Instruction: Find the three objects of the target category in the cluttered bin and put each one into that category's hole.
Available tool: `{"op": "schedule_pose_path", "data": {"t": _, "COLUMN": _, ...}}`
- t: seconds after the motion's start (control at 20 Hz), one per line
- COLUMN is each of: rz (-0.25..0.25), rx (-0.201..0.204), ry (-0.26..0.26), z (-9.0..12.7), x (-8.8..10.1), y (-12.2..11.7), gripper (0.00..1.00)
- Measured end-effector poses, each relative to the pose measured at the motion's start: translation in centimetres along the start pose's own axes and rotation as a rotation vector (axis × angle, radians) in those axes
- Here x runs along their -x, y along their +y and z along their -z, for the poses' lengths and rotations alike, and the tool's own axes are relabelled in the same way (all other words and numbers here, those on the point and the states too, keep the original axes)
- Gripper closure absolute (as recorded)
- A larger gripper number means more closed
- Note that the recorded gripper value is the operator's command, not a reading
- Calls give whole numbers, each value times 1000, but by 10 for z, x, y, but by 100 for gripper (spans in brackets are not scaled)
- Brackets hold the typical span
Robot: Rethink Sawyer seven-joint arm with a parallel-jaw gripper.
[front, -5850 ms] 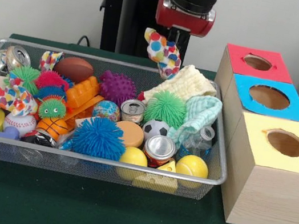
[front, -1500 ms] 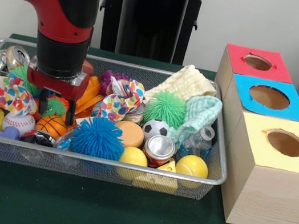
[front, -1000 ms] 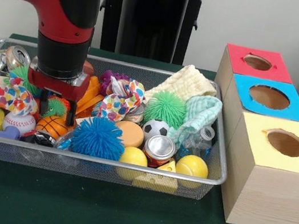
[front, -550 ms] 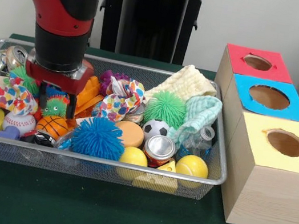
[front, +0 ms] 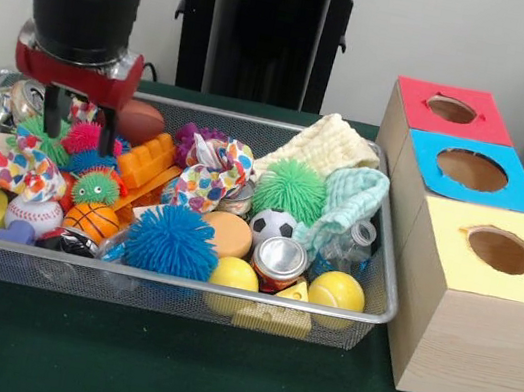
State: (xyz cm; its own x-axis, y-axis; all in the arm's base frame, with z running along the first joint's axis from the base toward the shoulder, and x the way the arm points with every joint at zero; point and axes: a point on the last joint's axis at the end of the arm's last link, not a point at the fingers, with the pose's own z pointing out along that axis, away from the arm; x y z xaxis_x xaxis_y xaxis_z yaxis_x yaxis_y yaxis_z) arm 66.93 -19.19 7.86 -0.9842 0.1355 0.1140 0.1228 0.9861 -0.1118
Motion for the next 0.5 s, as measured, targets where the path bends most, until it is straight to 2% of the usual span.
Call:
{"op": "schedule_pose_path", "data": {"t": 0.25, "rz": 3, "rx": -4, "ry": -46, "z": 16, "x": 16, "y": -14, "gripper": 0}}
{"op": "schedule_pose_path", "data": {"t": 0.5, "rz": -14, "rx": -8, "ry": -78, "z": 22, "x": 30, "y": -29, "gripper": 0}}
